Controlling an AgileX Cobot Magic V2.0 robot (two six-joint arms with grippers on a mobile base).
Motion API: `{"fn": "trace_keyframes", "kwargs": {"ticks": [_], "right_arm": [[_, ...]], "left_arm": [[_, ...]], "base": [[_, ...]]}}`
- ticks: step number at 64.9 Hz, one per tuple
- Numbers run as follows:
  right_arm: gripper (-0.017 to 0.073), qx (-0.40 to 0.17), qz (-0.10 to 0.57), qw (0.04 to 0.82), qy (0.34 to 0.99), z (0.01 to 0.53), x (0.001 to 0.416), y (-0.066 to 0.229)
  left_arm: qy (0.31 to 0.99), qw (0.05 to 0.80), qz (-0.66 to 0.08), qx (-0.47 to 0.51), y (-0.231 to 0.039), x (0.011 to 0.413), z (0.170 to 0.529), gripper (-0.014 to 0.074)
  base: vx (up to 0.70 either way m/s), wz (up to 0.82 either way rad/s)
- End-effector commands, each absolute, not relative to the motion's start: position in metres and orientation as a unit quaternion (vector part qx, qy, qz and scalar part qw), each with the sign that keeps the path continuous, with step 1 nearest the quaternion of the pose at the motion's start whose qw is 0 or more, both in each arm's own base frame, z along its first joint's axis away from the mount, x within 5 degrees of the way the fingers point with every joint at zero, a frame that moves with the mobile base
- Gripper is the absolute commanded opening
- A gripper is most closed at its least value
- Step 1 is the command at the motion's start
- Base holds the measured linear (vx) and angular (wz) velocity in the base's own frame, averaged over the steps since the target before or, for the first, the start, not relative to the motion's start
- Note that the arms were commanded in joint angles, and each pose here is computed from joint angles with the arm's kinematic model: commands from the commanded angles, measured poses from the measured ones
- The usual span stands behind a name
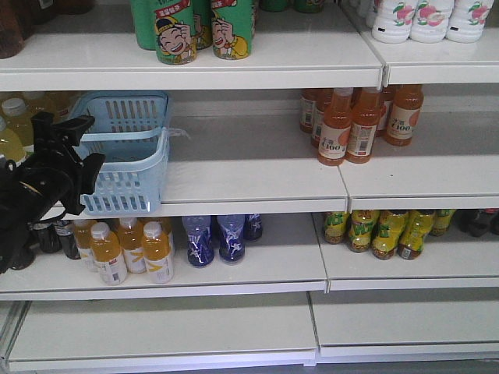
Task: Place coke in basket with both arms
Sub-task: 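Hook the left gripper under the light-blue basket handle and close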
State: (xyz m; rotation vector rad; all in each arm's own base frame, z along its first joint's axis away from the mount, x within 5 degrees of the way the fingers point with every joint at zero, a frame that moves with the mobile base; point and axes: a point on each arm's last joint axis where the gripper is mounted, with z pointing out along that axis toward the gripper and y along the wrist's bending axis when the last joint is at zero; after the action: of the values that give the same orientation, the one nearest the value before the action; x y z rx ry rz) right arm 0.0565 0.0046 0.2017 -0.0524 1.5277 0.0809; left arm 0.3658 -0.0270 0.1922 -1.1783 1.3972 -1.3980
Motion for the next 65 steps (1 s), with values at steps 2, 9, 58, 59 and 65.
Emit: {"fn": "trace_keyframes", "kwargs": {"ticks": [2,9,58,59,65], "right_arm": [[-0.0005,-0.028,0.037,0.744,0.667,0.203,0.056,0.005],[-0.0005,-0.028,0.037,0.744,0.667,0.203,0.056,0.005],[-0.0005,-0.028,0.037,0.744,0.667,0.203,0.056,0.005],[-0.0005,-0.028,0.037,0.744,0.667,0.203,0.056,0.005],[-0.0005,-0.028,0.037,0.744,0.667,0.203,0.056,0.005]], "left_arm": [[0.522,0.437,-0.596,-0.426,-0.028,0.375,0.221,0.0504],[0.524,0.437,-0.593,-0.427,-0.028,0.384,0.221,0.0504],[0.517,0.431,-0.592,-0.444,-0.026,0.390,0.204,0.0504],[0.517,0.431,-0.592,-0.444,-0.026,0.390,0.204,0.0504],[0.516,0.431,-0.592,-0.444,-0.026,0.390,0.204,0.0504]], "base": [[0.00,0.00],[0.00,0.00],[0.00,0.00],[0.00,0.00],[0.00,0.00]]}}
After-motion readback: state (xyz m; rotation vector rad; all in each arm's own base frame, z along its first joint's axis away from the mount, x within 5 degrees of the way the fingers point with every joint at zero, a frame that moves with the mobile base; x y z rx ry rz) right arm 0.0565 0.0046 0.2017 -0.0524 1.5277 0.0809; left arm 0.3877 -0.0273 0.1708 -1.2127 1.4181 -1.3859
